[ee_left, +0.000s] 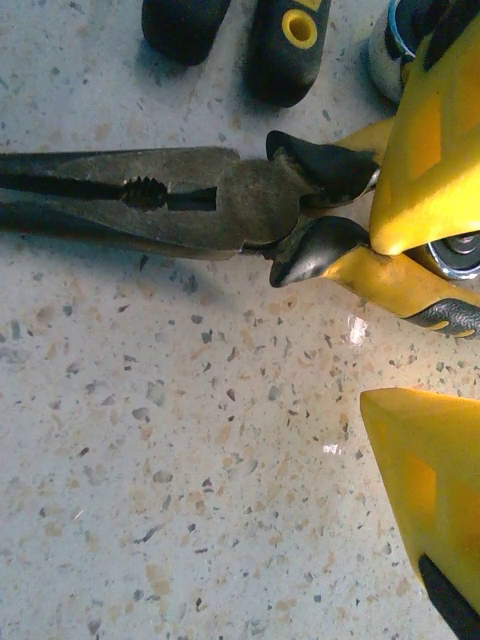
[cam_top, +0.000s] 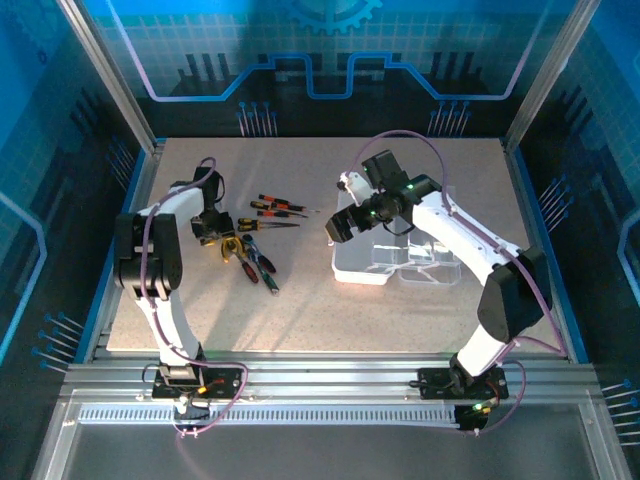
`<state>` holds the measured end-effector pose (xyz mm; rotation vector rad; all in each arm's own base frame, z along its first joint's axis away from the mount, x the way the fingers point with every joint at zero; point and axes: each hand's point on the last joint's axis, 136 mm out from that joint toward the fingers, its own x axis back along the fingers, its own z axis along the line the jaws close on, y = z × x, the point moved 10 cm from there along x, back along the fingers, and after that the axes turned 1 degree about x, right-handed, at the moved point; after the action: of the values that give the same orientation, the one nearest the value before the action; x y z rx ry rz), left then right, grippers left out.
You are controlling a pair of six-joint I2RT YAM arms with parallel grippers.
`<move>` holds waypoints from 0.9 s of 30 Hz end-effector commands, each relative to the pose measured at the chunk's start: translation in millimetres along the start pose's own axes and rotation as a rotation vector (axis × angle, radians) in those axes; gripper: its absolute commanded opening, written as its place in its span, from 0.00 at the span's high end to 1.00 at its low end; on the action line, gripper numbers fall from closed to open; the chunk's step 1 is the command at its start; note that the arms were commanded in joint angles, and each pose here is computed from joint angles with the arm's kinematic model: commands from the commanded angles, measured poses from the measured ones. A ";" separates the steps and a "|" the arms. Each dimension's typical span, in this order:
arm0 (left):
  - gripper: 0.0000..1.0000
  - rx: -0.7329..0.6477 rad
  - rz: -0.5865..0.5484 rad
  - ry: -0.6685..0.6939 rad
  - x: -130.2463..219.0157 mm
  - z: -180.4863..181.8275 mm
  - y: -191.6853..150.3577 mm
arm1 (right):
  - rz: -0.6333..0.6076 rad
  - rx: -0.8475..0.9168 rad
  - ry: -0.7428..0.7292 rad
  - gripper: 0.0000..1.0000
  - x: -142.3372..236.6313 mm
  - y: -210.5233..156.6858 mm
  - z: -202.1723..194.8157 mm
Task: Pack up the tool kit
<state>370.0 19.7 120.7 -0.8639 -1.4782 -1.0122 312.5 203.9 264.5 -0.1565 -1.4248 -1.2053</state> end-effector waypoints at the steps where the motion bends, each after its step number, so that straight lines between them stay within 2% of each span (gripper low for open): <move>1: 0.56 -0.058 0.074 0.020 -31.5 -9.1 -5.3 | -0.006 0.022 0.026 0.00 2.0 6.4 6.8; 4: 0.58 -0.075 0.070 0.018 -29.0 -12.5 -1.8 | -0.006 0.025 0.023 0.00 2.7 6.4 6.8; 8: 0.60 -0.082 0.049 -0.072 -17.5 -19.7 -0.1 | -0.005 0.022 0.022 0.00 2.7 6.5 6.8; 16: 0.60 -0.073 0.089 -0.008 -27.8 -10.4 -4.4 | -0.003 0.026 0.018 0.00 3.6 5.9 6.8; 22: 0.70 -0.070 0.138 0.056 -37.8 -4.4 -2.7 | -0.009 0.028 0.021 0.00 5.1 7.2 7.5; 27: 0.81 -0.046 0.147 0.052 -40.3 1.6 0.4 | -0.014 0.032 0.013 0.00 9.0 7.3 8.2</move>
<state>382.5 12.5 115.6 -0.9398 -1.4221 -1.0312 313.0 204.1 266.1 -0.1554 -1.4263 -1.2063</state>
